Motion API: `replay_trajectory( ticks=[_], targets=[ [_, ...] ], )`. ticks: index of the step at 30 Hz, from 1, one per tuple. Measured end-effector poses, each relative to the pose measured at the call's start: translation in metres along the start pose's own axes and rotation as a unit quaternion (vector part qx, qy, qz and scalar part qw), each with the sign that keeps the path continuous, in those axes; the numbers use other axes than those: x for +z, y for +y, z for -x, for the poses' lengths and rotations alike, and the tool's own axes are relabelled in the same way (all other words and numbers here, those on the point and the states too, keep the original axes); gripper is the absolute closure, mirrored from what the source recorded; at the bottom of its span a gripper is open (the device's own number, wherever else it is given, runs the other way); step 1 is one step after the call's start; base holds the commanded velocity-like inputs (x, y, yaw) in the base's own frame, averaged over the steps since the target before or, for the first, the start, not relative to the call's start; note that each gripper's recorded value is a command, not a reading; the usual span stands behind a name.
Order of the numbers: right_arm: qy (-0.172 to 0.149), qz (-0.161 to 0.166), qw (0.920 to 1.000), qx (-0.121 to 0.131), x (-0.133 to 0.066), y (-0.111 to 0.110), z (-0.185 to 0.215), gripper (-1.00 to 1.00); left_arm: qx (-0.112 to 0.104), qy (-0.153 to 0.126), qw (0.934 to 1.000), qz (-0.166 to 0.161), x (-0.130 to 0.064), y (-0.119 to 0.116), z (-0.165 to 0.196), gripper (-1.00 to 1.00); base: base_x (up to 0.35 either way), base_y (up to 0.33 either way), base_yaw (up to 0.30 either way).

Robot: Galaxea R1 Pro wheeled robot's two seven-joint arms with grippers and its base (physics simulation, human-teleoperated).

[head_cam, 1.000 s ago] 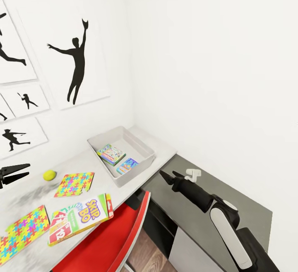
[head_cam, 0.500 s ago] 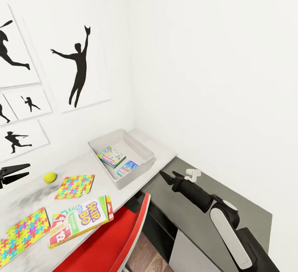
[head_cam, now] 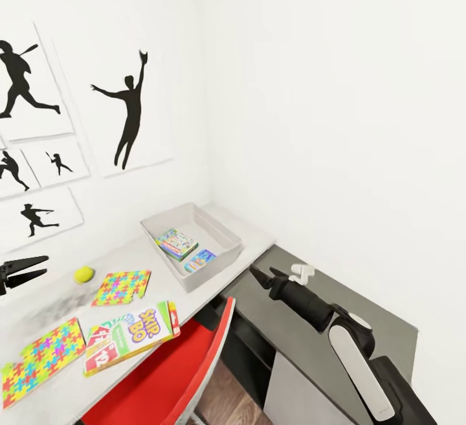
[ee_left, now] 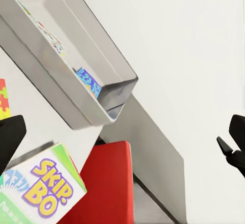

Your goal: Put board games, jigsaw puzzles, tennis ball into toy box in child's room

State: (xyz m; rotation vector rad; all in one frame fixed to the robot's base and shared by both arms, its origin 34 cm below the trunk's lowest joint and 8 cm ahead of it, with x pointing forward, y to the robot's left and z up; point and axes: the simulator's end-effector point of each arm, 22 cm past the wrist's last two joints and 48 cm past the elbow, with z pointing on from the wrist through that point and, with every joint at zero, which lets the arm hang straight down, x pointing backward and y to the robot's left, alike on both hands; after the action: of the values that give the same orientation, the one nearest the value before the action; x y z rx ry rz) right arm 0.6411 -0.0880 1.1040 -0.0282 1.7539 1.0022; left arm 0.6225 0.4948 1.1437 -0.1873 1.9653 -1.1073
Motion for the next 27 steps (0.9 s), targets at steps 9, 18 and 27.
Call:
replay_trajectory(
  ticks=[9, 18, 27],
  targets=[
    [-0.003, 0.002, 1.0000, -0.001, -0.004, 0.006, 0.001, -1.00, 0.006, -0.006, 1.0000, -0.002, -0.006, -0.007, 0.005, -1.00, -0.031, 0.000, 0.000],
    [-0.005, 0.003, 1.0000, -0.004, -0.006, 0.009, 0.004, -1.00, 0.011, -0.010, 0.9999, -0.005, -0.009, -0.013, 0.008, -1.00, -0.143, 0.000, 0.000],
    [-0.021, -0.002, 0.9998, -0.006, -0.011, 0.006, 0.019, -1.00, 0.014, -0.013, 0.9998, -0.010, -0.012, -0.019, 0.010, -1.00, -0.018, 0.000, 0.032]
  ],
)
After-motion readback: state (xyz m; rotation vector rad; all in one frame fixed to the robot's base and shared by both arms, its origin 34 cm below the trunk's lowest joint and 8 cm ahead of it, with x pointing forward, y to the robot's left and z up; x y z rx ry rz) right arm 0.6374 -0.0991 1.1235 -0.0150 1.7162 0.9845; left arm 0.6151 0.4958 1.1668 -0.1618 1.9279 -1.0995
